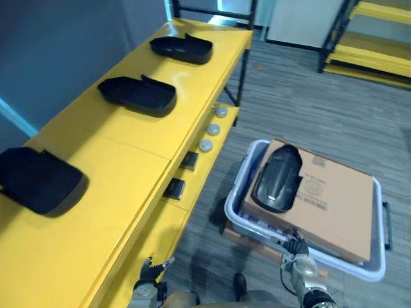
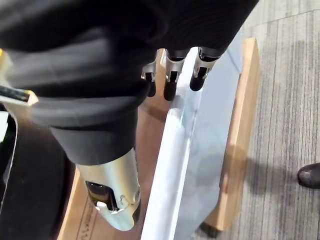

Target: Walk over and take plastic housings, then place them on the shelf

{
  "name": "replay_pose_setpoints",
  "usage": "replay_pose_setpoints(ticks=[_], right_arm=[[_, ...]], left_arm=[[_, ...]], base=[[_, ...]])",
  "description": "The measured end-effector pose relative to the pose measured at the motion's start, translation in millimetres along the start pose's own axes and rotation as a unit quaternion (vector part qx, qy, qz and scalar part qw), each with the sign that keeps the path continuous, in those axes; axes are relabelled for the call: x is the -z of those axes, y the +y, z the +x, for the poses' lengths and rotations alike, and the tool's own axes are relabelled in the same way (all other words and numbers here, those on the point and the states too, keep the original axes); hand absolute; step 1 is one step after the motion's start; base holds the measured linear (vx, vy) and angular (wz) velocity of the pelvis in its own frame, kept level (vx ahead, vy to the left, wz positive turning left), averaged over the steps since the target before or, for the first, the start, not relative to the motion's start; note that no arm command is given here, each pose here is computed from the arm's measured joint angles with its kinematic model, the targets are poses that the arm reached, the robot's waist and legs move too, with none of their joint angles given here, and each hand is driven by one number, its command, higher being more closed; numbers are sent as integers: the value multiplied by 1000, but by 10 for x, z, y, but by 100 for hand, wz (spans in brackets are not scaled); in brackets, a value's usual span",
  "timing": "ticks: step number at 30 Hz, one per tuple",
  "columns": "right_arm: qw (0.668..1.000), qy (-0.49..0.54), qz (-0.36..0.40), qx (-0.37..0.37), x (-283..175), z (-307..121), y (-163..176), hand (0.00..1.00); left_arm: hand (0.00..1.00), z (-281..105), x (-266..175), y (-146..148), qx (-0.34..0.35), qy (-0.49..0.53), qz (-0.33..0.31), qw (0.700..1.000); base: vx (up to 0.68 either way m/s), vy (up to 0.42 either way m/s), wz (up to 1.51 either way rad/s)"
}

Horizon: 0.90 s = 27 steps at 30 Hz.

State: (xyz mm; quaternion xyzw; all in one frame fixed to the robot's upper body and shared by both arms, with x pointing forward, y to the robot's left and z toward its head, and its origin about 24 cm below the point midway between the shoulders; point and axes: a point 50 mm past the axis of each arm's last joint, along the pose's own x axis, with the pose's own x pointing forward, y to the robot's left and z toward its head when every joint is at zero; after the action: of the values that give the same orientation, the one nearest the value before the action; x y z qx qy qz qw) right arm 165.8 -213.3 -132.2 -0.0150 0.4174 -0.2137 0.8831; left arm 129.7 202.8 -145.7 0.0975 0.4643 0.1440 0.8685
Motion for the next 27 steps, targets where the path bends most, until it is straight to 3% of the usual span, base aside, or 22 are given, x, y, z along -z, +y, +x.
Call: replay_pose_setpoints(ticks=[3,11,18,27], right_arm=[[999,37,-6,10,251,-63,-92,0],[997,34,32,59,268,-79,-260,0],[994,56,69,61,427,-160,-215,0],[981,65,125,130,482,-164,-540,0]], left_arm=[[0,-15,52,33,-7,7,-11,1000],[0,-59,82,-88,3,13,-36,999],[0,-47,55,-94,5,13,-32,999],[0,-57,184,-37,-1,36,-26,999]], base=[[93,-112,-63],[78,71,-69],[195,139,-13],[129,53,1]])
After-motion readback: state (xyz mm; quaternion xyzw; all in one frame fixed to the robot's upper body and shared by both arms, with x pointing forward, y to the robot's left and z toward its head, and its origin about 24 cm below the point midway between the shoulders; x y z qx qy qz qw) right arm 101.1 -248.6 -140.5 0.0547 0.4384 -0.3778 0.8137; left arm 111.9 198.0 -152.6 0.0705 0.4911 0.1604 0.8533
